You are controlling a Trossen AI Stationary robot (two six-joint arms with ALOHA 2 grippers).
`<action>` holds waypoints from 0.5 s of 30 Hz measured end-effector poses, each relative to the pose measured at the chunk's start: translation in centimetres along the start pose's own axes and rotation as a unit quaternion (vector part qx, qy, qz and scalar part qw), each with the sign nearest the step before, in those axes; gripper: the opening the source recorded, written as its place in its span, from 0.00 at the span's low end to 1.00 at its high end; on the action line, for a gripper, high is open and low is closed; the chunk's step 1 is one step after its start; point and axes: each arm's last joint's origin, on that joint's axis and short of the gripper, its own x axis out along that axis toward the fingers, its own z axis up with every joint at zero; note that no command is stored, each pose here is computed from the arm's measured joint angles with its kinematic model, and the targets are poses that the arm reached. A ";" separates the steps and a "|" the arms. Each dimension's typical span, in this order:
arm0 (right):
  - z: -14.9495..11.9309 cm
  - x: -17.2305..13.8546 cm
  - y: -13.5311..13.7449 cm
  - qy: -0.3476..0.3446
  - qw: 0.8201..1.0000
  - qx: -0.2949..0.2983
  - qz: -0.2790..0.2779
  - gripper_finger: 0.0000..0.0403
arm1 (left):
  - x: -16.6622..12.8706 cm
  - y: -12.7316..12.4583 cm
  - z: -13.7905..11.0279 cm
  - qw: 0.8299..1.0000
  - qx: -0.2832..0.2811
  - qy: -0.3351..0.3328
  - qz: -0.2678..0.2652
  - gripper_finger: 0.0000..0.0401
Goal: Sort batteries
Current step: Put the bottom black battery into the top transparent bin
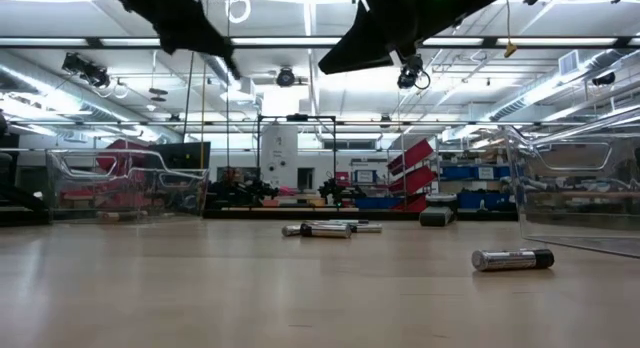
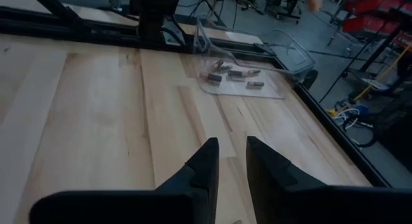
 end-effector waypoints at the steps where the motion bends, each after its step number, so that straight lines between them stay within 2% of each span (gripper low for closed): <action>1: 0.0 0.0 0.0 0.000 1.000 0.000 0.000 0.16 | -0.3 0.8 0.4 1.000 -0.001 0.013 0.026 0.10; 7: 0.0 0.1 -0.1 -0.001 1.000 0.004 -0.002 0.16 | -0.6 5.6 0.3 0.985 -0.016 0.082 0.149 0.10; 11: 0.0 0.1 -0.2 0.002 1.000 0.010 -0.002 0.15 | 0.1 8.1 -1.1 0.982 -0.040 0.119 0.140 0.10; 15: 0.0 0.1 -0.2 0.002 1.000 0.012 -0.002 0.15 | 1.0 10.6 -2.9 0.971 -0.076 0.160 0.162 0.10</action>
